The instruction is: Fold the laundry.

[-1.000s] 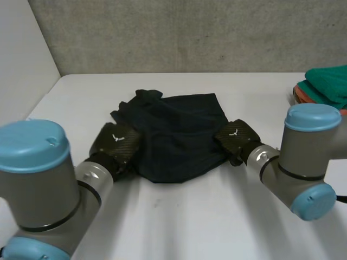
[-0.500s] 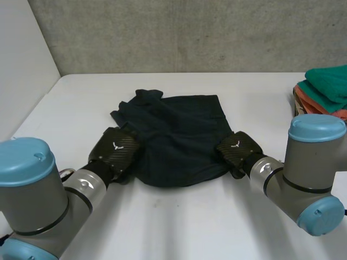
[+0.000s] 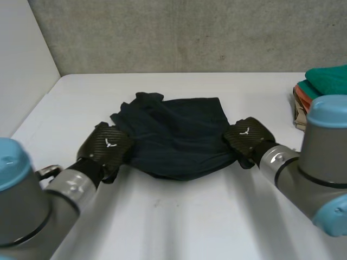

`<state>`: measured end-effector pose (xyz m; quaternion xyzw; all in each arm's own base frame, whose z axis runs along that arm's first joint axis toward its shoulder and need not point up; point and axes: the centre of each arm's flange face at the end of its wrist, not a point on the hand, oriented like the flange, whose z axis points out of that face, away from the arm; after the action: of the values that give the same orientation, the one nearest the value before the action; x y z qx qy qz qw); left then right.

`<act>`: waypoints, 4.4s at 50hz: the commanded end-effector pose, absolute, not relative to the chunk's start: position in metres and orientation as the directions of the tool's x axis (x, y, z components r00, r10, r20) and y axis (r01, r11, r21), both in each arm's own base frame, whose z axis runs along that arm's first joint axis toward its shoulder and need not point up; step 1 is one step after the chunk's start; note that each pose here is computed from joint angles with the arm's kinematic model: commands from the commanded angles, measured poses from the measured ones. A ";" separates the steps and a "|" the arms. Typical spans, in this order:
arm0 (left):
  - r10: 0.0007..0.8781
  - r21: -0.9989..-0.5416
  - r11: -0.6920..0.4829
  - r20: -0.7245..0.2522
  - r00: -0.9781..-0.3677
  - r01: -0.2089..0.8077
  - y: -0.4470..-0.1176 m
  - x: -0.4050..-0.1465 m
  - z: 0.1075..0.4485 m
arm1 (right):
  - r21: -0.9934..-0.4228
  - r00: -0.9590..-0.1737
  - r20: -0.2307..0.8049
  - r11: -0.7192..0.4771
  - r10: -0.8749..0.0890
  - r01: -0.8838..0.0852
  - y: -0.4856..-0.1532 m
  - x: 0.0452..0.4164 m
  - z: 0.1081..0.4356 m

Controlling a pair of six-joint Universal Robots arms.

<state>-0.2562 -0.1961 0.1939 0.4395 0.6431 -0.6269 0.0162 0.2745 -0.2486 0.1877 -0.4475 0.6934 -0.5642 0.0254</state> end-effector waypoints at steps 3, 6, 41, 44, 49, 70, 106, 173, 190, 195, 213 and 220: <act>0.636 -0.798 0.029 -0.450 -0.627 0.602 -0.124 -0.224 0.221 | -0.604 -0.383 0.563 -0.048 -0.732 -0.796 -0.187 0.245 0.212; 0.675 -0.792 0.136 -0.366 -0.641 0.595 -0.109 -0.219 0.213 | -0.529 -0.311 0.570 -0.050 -0.760 -0.847 -0.172 0.236 0.208; -0.045 -0.590 -0.751 -0.401 -0.915 0.296 -0.348 -0.316 0.429 | -0.362 -0.799 0.564 -0.807 0.209 -0.467 -0.355 0.328 0.390; -0.038 -0.591 -0.753 -0.401 -0.915 0.290 -0.348 -0.319 0.420 | -0.375 -0.803 0.567 -0.811 0.182 -0.449 -0.356 0.329 0.387; 0.013 -0.654 -0.689 -0.441 -0.898 0.311 -0.347 -0.319 0.385 | -0.501 -0.807 0.588 -0.764 0.044 -0.407 -0.362 0.332 0.355; 0.445 -0.818 -0.130 -0.553 -0.704 0.560 -0.254 -0.306 0.148 | -0.751 -0.573 0.617 -0.186 -0.539 -0.634 -0.320 0.309 0.149; 0.639 -0.739 -0.042 -0.538 -0.550 0.673 -0.112 -0.263 0.204 | -0.493 -0.290 0.530 -0.011 -0.797 -0.870 -0.176 0.238 0.161; 0.418 -0.720 -0.090 -0.655 -0.630 0.688 -0.286 -0.306 0.163 | -0.606 -0.423 0.520 0.028 -0.742 -0.795 -0.191 0.245 0.154; 0.551 -0.851 0.247 -0.270 -0.790 0.463 -0.142 -0.245 0.206 | -0.737 -0.614 0.410 0.152 -0.674 -0.659 -0.212 0.243 0.162; 0.599 -0.813 0.341 -0.198 -0.776 0.472 -0.113 -0.239 0.187 | -0.748 -0.628 0.409 0.151 -0.662 -0.647 -0.215 0.243 0.162; 0.620 -0.757 0.395 -0.199 -0.759 0.520 -0.115 -0.244 0.160 | -0.728 -0.609 0.426 0.145 -0.669 -0.670 -0.209 0.238 0.169; 0.682 -0.728 0.379 -0.198 -0.704 0.572 -0.085 -0.242 0.170 | -0.630 -0.520 0.425 0.170 -0.741 -0.757 -0.183 0.228 0.169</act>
<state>-0.2443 -0.1121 0.1600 0.3461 0.8326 -0.4285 -0.0590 0.2376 -0.2066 0.1691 -0.4463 0.7577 -0.4761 -0.0009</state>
